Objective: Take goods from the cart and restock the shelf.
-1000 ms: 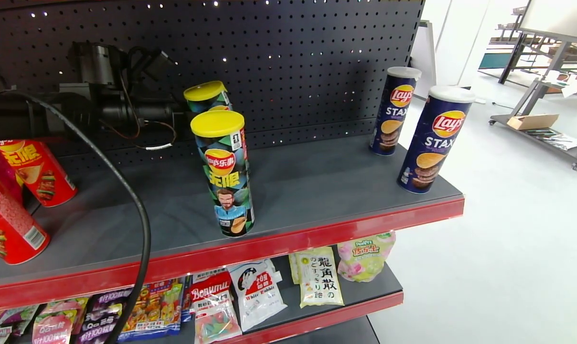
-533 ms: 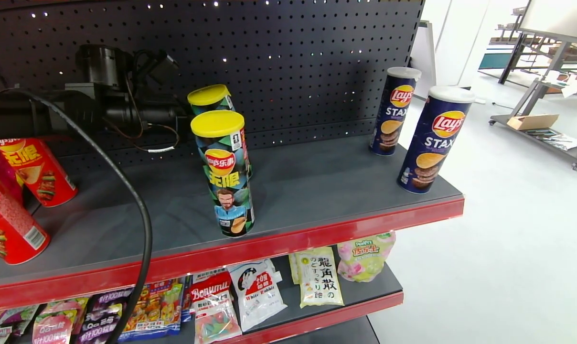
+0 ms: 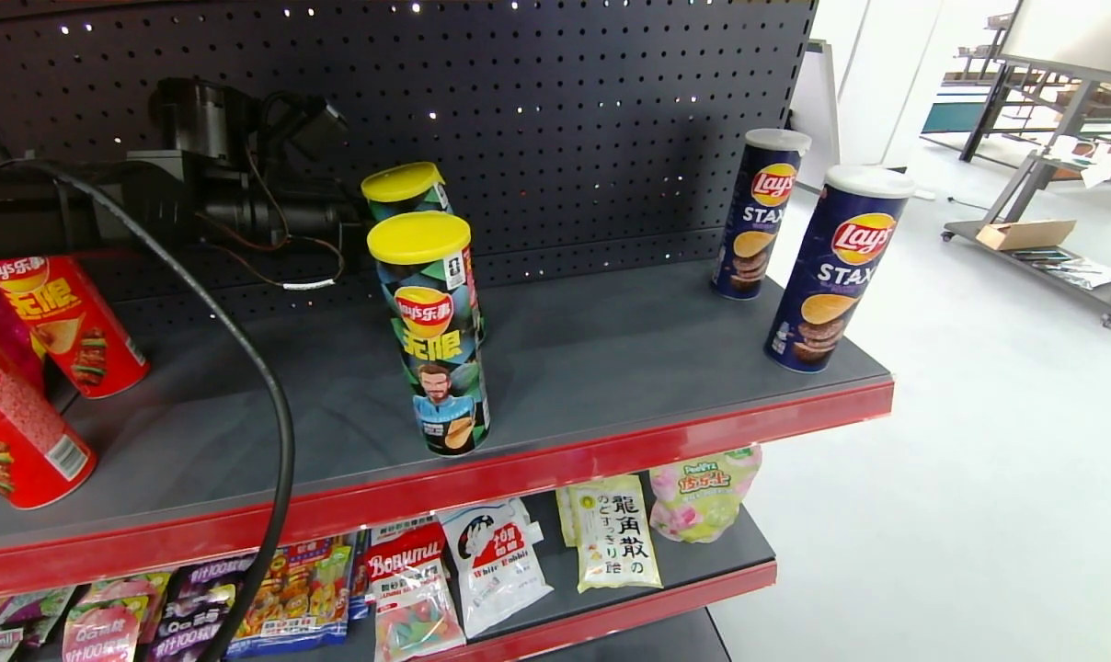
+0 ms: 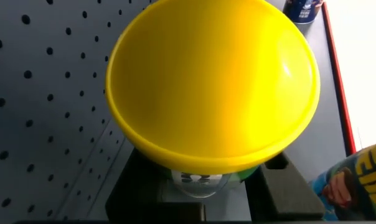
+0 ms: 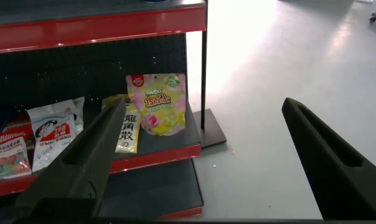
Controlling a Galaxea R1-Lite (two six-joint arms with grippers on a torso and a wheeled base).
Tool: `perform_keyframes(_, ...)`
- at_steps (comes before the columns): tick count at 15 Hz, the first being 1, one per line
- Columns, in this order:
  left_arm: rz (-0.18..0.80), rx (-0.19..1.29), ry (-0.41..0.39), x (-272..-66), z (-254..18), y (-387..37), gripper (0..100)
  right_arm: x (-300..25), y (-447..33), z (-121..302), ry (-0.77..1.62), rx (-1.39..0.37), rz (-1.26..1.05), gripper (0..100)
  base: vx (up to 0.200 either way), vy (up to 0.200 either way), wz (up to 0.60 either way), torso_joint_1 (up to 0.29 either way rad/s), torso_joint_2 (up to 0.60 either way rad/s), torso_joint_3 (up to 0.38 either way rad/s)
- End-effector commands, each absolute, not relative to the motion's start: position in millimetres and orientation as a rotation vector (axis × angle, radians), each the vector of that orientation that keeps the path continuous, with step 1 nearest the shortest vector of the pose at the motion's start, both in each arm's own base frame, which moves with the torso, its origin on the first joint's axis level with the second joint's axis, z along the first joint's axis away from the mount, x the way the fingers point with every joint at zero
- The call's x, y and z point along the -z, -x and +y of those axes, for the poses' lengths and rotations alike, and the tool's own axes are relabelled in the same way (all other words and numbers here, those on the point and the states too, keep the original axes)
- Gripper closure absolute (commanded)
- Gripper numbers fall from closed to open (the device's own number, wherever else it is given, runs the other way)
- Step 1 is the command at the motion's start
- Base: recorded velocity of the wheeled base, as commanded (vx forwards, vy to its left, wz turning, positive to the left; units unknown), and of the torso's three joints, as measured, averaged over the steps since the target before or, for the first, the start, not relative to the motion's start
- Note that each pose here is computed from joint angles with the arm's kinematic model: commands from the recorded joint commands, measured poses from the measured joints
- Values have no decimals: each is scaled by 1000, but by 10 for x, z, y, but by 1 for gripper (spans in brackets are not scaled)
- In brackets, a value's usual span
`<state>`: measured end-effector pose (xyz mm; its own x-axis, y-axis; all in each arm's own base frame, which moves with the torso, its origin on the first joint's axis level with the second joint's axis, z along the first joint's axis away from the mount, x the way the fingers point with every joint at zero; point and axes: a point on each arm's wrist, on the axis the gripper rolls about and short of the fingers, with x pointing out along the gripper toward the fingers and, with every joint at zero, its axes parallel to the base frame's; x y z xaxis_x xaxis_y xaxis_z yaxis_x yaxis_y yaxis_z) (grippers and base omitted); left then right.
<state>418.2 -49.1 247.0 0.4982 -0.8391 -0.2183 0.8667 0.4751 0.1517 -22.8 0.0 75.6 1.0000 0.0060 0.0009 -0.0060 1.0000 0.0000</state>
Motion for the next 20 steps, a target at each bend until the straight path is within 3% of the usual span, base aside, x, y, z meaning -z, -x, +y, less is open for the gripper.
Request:
perform_keyframes(1,101,1042,-264,-2504,-485,-4215,100,-757,227,0,-2,-6,0,0,0,0,0,0,0,0)
perform_keyframes(13,84,1045,-290,-2517,-479,-4215,100,-757,227,0,0,-6,0,0,0,0,0,0,0,0)
perform_keyframes(20,138,1025,-276,-2441,-476,-4229,100,-757,227,0,0,-8,0,0,0,0,0,0,0,0)
